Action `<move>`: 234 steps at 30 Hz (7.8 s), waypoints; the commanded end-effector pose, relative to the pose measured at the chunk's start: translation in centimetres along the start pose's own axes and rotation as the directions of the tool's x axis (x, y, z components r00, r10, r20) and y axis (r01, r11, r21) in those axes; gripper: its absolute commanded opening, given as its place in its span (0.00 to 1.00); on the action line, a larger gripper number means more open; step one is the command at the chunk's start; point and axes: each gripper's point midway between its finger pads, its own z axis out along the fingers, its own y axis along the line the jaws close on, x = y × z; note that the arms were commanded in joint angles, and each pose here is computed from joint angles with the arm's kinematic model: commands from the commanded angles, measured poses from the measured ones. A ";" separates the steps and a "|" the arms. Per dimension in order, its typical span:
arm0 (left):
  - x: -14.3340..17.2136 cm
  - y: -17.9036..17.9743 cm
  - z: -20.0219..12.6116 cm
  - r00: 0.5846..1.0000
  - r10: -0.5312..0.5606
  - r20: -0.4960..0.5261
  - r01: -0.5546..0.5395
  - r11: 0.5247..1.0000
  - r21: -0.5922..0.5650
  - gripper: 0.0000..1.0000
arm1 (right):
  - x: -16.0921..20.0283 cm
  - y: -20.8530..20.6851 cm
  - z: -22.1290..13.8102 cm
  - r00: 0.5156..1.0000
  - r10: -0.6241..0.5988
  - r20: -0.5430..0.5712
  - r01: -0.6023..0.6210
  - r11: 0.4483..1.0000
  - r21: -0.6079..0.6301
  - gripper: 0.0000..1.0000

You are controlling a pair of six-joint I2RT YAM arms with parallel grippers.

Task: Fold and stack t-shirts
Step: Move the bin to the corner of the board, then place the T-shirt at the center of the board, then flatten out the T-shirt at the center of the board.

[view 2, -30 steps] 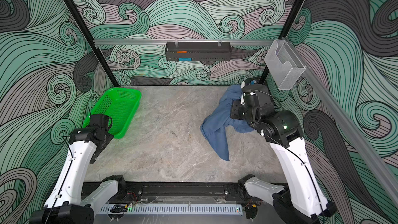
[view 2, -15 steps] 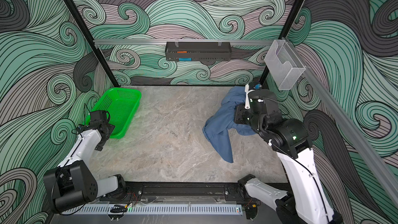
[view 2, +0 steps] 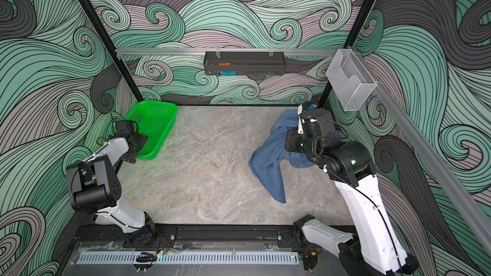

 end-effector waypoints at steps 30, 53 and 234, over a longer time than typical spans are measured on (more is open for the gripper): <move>15.3 -7.2 -16.4 0.840 0.490 -0.232 -0.450 0.869 0.207 0.99 | -1.0 10.8 23.5 0.871 0.047 -0.489 -0.057 0.998 -0.005 0.99; 41.8 -6.8 -7.6 0.241 0.745 -0.622 -0.762 0.543 0.355 0.00 | 9.8 2.6 15.7 0.826 0.108 -0.554 -0.071 0.994 0.087 0.99; 28.4 -14.3 -23.9 0.511 0.823 -0.248 -0.557 0.537 0.633 0.99 | 22.8 -4.6 15.0 0.563 0.566 -0.602 -0.418 0.823 0.384 0.91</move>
